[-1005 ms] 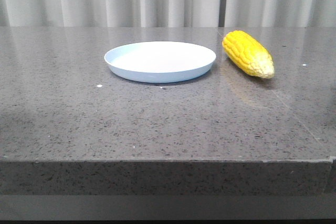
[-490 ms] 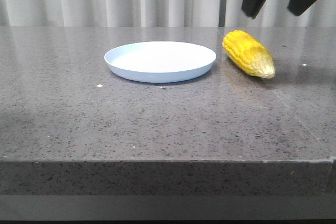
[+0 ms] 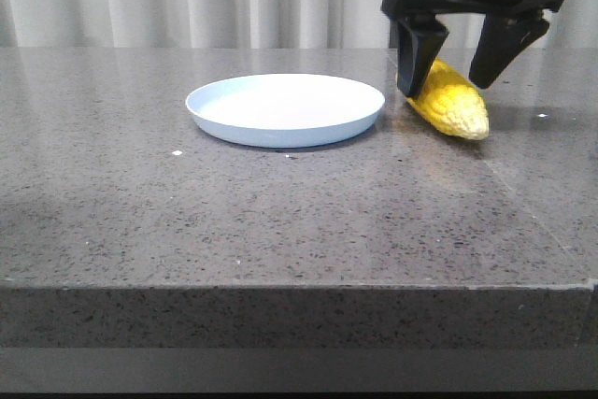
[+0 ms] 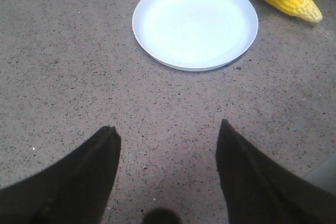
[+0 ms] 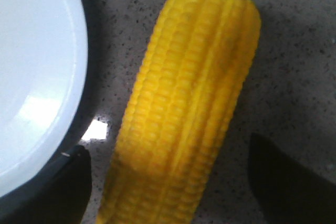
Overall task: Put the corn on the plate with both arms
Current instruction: 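Lower the right gripper over the yellow corn cob and close on it, then lift the corn cob with the right gripper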
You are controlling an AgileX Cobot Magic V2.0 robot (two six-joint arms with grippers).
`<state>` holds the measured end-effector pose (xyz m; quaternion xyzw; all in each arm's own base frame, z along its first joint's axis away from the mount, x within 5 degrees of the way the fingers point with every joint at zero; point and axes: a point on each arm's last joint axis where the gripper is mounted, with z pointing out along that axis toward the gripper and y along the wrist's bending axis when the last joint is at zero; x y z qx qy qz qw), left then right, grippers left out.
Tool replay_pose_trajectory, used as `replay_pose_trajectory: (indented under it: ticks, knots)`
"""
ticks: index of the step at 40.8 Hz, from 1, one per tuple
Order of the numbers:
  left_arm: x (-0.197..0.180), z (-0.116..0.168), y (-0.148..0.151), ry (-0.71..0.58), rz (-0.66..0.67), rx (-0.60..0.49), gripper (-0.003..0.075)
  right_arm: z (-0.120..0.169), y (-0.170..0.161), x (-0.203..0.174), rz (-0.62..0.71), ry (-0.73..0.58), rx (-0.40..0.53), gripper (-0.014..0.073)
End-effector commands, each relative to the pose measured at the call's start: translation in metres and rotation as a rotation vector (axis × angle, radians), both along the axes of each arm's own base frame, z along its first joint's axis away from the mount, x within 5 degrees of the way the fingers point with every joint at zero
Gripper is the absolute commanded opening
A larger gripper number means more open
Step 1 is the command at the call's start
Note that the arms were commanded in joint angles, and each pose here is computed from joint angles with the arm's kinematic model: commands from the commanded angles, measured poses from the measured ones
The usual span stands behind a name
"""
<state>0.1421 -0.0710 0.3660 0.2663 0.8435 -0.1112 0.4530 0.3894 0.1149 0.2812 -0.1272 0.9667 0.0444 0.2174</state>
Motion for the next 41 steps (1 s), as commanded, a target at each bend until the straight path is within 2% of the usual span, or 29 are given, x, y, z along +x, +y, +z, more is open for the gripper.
replay_pose_trajectory:
  ticks: [1,6,9,14,17,26,34,41]
  knots:
    - [0.001,0.015,-0.002,-0.084,0.008,-0.062,0.0409,0.021,-0.002,0.004,0.001,-0.096,0.005,0.0627]
    - [0.001,0.015,-0.002,-0.084,0.008,-0.062,0.0409,0.013,-0.001,0.008,0.001,-0.082,0.001,0.0623]
    - [0.001,0.015,-0.002,-0.084,0.008,-0.062,0.0409,0.012,-0.001,0.008,0.001,-0.079,0.000,0.0578]
    - [0.001,0.015,-0.002,-0.084,0.008,-0.062,0.0409,0.013,-0.001,0.007,0.001,-0.073,-0.001,0.0351]
    - [0.001,0.015,-0.002,-0.084,0.008,-0.062,0.0409,0.016,-0.001,0.006,0.002,-0.082,0.001,0.0251]
    - [0.001,0.015,-0.002,-0.084,0.008,-0.062,0.0409,0.047,-0.003,-0.009,0.006,-0.145,0.021,0.0248]
    - [0.001,0.015,-0.002,-0.084,0.008,-0.062,0.0409,0.098,0.005,-0.031,0.049,-0.246,0.054,0.0248]
    - [0.001,0.015,-0.002,-0.084,0.008,-0.062,0.0409,0.143,0.033,-0.048,0.133,-0.322,0.093,0.0248]
